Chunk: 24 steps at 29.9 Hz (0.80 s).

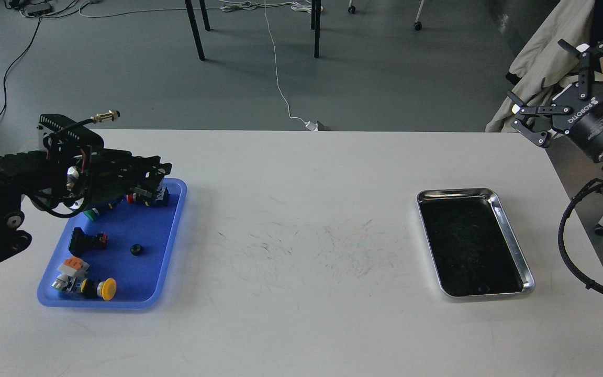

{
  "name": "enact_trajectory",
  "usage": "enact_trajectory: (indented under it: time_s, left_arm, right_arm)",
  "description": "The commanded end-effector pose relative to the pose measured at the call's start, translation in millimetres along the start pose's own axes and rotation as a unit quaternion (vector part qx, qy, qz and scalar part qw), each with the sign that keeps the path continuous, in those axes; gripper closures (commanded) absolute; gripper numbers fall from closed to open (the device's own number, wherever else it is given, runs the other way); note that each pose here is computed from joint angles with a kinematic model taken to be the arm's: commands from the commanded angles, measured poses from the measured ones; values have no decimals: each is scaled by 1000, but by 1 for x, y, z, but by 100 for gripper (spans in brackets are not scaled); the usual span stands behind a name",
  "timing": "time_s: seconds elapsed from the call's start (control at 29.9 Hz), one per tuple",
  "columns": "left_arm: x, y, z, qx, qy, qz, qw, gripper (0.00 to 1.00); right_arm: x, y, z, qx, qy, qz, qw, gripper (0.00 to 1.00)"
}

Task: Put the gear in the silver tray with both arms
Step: 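Carry the black gear with the left gripper to the table's middle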

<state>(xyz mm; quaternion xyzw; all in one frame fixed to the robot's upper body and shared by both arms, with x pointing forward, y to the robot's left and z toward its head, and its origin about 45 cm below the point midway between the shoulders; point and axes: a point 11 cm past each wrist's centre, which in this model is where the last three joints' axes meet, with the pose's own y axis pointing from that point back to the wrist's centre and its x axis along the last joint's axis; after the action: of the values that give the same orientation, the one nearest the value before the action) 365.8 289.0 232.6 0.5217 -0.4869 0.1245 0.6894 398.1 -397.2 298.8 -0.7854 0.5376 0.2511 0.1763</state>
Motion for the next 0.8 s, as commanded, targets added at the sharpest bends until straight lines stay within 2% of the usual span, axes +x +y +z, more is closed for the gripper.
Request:
enact_trajectory:
  time_s: [0.0, 0.2, 0.4, 0.53, 0.77]
  left_arm:
    - [12, -40, 63, -56, 1, 14, 998, 91]
    - [19, -87, 171, -139, 8, 16, 990, 91]
    - [20, -121, 246, -196, 19, 11, 980, 91]
    - [11, -131, 297, -235, 48, 1, 971, 90]
    - [-28, -147, 277, -192, 91, -33, 977, 90]
  right_arm:
    - [10, 3, -3, 4, 1, 13, 1000, 1]
    - [36, 11, -4, 10, -3, 53, 999, 1]
    - [50, 16, -6, 14, -3, 75, 997, 1]
    - [53, 17, -7, 14, -2, 80, 997, 1]
    - [56, 19, -7, 13, -2, 86, 996, 1]
